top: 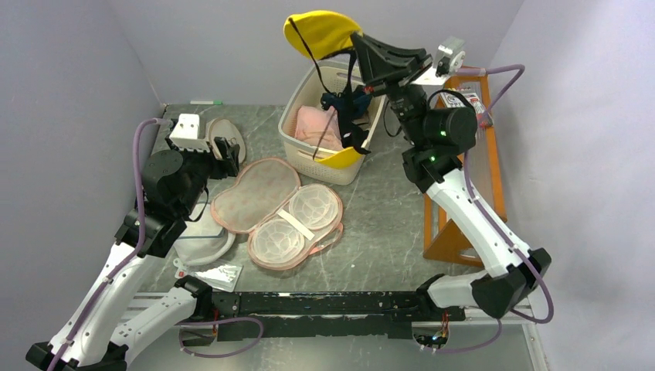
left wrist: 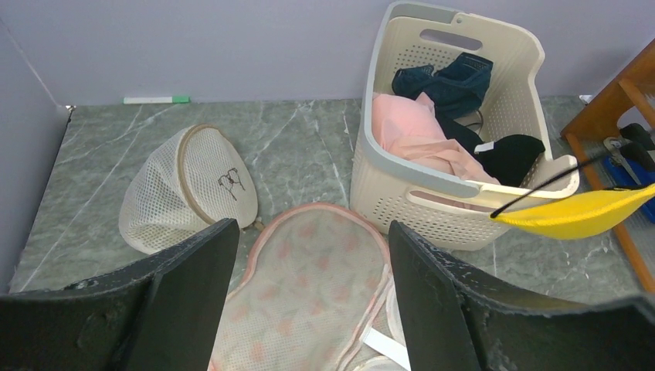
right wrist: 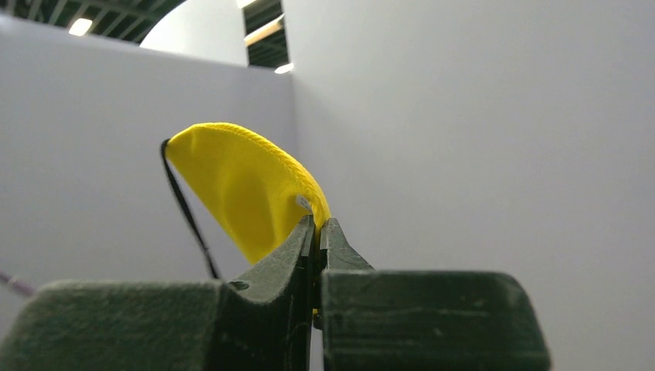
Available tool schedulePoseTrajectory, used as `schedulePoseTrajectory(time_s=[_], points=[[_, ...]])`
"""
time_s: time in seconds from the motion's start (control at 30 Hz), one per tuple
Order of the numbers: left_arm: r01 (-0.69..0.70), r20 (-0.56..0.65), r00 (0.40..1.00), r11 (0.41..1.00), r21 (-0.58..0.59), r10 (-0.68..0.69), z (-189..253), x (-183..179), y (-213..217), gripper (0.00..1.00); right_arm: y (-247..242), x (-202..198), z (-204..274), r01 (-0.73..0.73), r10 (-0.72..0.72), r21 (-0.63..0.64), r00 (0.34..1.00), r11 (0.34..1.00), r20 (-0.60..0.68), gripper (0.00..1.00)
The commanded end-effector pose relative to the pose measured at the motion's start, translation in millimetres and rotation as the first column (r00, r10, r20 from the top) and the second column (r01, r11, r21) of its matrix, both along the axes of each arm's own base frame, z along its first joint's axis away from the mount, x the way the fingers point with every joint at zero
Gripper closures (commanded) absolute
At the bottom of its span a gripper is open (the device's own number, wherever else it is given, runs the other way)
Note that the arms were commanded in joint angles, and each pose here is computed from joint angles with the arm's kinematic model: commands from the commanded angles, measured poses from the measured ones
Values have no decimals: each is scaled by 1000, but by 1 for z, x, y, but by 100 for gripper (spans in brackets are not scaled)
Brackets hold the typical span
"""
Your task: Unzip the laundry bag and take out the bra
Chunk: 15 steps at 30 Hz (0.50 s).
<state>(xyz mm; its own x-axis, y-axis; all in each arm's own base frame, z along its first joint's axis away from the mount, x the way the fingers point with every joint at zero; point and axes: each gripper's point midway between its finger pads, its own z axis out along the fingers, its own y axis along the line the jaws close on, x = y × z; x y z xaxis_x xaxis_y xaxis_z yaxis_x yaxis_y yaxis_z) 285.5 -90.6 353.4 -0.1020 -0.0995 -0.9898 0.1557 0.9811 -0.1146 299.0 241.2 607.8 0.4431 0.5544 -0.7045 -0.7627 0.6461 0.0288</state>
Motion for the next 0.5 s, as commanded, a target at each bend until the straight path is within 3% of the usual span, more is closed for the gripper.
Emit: schedulePoseTrajectory(time_s=[0.0, 0.27, 0.47], points=[[3, 20, 1000, 1000, -22, -3, 6, -1, 0, 18, -21, 11, 42, 121, -134, 140, 987, 983, 86, 100], [5, 19, 1000, 1000, -24, -5, 6, -1, 1, 17, -4, 55, 69, 194, -217, 160, 966, 968, 139, 100], [4, 14, 1000, 1000, -22, -4, 5, 0, 1, 17, 14, 90, 57, 241, -257, 125, 957, 962, 131, 100]])
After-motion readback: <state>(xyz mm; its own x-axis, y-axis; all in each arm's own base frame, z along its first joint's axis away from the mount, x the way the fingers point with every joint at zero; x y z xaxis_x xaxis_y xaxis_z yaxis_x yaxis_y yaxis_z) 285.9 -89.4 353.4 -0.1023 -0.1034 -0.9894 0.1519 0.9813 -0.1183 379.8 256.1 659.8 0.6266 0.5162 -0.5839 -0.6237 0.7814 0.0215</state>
